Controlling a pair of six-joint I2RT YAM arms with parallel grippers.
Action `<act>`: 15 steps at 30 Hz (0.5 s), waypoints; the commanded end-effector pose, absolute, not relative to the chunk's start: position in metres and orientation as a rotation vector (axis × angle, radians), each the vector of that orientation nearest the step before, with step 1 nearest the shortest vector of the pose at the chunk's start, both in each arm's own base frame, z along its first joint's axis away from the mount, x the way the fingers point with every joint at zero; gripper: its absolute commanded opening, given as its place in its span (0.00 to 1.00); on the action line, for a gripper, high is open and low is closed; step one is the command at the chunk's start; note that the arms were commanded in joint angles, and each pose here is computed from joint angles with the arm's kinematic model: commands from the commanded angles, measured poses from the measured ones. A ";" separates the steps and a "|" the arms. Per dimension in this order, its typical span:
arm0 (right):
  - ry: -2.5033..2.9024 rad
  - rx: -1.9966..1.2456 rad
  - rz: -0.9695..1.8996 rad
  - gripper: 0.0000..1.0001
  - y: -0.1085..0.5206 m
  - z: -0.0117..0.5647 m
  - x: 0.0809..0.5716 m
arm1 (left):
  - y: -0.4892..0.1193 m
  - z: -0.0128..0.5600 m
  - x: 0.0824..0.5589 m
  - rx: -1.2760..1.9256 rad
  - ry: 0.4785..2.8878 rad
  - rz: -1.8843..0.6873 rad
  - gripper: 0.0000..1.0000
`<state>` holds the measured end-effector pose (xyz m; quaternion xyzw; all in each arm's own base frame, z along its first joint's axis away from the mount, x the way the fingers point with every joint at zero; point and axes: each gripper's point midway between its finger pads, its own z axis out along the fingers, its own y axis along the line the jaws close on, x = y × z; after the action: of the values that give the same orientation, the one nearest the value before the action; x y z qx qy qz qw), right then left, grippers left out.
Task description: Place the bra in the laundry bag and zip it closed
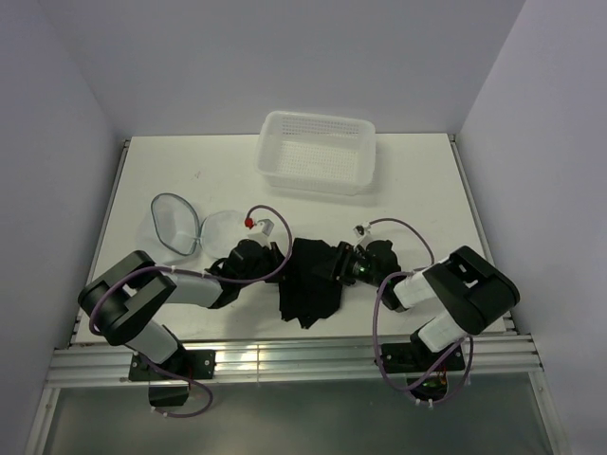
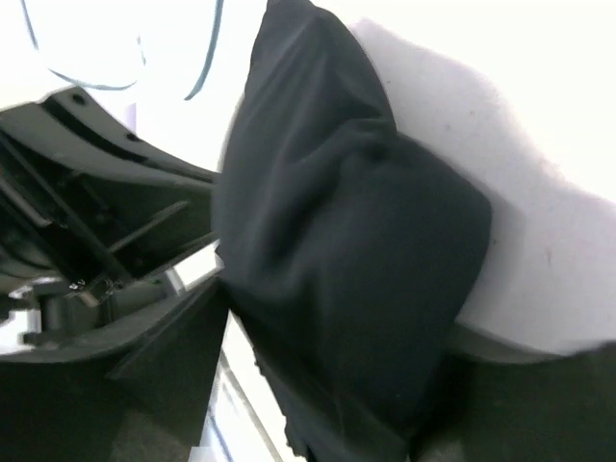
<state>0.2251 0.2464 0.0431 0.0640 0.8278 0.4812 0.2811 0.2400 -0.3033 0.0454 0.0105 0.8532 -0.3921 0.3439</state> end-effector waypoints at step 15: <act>1.947 0.100 1.279 0.00 0.256 0.125 0.250 | -0.207 0.147 0.278 -0.257 2.038 -0.572 0.64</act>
<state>0.2375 0.2517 0.0852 0.0702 0.7934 0.5040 0.3339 0.2617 -0.2567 0.1199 -0.0440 0.8369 -0.3341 0.4314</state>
